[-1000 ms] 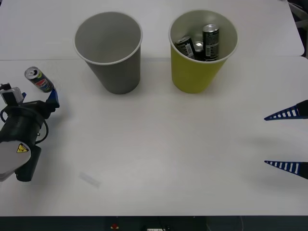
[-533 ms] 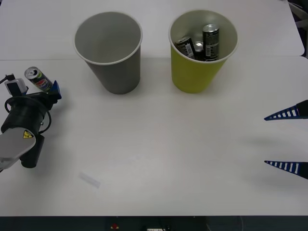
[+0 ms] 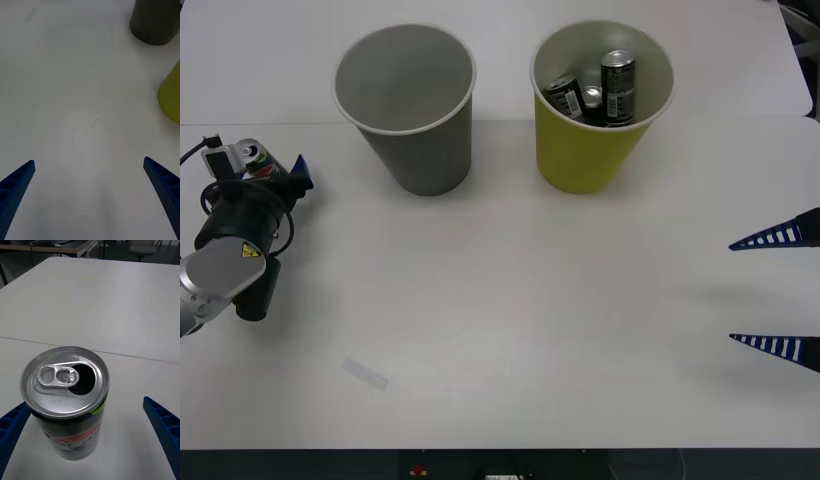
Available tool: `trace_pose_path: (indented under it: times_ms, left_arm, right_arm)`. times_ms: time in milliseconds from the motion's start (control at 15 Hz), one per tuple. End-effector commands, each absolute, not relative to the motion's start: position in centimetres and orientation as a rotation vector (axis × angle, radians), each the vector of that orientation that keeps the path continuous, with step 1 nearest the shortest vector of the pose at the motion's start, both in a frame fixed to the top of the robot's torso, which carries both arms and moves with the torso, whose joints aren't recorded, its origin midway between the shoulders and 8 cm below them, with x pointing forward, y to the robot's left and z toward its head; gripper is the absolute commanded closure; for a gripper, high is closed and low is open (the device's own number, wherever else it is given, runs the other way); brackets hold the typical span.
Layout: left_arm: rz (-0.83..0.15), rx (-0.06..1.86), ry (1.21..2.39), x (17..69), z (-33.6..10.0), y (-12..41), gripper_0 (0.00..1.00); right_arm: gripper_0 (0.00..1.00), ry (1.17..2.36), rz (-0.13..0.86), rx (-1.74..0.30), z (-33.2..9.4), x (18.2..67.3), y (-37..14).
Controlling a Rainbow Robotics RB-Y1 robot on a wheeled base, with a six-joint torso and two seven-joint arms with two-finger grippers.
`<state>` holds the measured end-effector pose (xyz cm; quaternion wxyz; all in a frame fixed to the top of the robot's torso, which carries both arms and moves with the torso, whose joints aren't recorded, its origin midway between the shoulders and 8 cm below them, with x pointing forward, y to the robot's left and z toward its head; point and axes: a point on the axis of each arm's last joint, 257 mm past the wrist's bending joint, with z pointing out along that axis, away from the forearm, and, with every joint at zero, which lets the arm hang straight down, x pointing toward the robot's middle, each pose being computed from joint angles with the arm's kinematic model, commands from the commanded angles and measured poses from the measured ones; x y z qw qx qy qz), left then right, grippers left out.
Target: Put the can into the green bin and the plastic bottle into the gray bin
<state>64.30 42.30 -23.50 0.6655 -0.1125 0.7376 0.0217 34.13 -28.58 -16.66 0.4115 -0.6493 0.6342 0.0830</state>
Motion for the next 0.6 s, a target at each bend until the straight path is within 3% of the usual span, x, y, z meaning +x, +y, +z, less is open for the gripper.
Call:
trace_pose_path:
  times_ms: [67, 333, 400, 467, 600]
  left_arm:
    - [0.05, -0.251, 1.683, 64.95, -23.56, 42.26, 0.0]
    - [0.058, -0.242, 1.686, 65.01, -23.54, 42.36, 0.0]
    - [0.062, -0.238, 1.685, 65.05, -23.45, 42.37, 0.35]
    - [0.065, -0.235, 1.688, 64.98, -23.6, 42.47, 0.95]
    - [0.07, -0.233, 1.687, 64.95, -23.6, 42.61, 1.0]
  right_arm:
    - [0.0, 1.596, 0.209, -1.634, -16.66, 34.13, -28.58]
    - [0.0, 1.596, 0.209, -1.634, -16.66, 34.13, -28.58]
    - [0.0, 1.596, 0.209, -1.634, -16.66, 34.13, -28.58]
    - [0.0, 1.596, 0.209, -1.634, -16.66, 34.13, -28.58]
    - [0.0, 1.596, 0.209, -1.634, -16.66, 34.13, -28.58]
